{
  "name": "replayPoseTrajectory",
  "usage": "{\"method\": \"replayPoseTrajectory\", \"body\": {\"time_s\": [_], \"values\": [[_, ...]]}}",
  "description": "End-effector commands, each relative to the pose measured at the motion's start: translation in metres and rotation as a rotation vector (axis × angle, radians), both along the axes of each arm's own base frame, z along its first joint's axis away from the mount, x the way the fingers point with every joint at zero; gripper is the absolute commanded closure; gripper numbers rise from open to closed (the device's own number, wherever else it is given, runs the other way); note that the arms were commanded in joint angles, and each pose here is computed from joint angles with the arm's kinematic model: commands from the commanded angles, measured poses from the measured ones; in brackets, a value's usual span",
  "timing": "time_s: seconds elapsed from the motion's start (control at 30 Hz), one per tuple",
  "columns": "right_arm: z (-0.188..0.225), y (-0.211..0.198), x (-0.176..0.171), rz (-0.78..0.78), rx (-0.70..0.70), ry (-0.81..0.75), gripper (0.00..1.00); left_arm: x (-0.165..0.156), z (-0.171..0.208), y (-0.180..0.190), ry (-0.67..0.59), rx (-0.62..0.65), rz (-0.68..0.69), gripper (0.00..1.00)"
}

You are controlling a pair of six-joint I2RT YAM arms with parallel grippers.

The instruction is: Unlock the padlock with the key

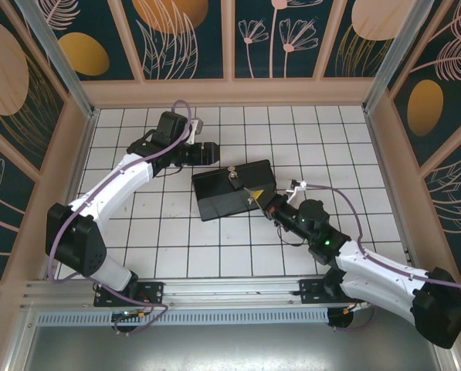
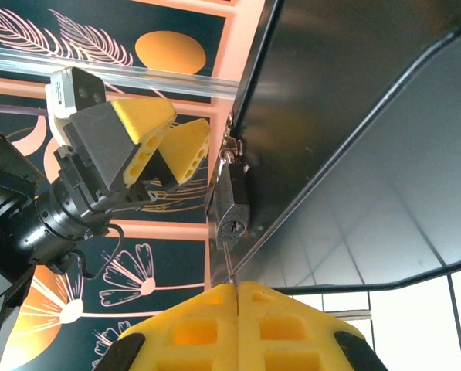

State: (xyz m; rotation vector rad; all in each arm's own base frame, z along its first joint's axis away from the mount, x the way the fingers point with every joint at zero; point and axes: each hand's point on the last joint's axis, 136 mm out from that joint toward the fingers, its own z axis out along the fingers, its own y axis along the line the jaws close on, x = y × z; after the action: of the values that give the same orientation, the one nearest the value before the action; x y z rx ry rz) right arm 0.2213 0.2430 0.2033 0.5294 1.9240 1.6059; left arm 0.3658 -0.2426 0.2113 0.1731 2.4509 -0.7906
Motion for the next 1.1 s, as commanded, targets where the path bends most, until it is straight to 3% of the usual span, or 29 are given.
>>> {"method": "replayPoseTrajectory", "body": {"time_s": [0.0,1.07], "values": [[0.01,-0.002,0.004,-0.035,0.049,-0.023,1.0,-0.004,0.021,-0.008,-0.041,-0.037,-0.027,0.24],[0.001,0.01,0.009,-0.037,0.088,0.026,1.0,-0.014,0.013,-0.01,-0.031,-0.014,-0.033,0.24]]}}
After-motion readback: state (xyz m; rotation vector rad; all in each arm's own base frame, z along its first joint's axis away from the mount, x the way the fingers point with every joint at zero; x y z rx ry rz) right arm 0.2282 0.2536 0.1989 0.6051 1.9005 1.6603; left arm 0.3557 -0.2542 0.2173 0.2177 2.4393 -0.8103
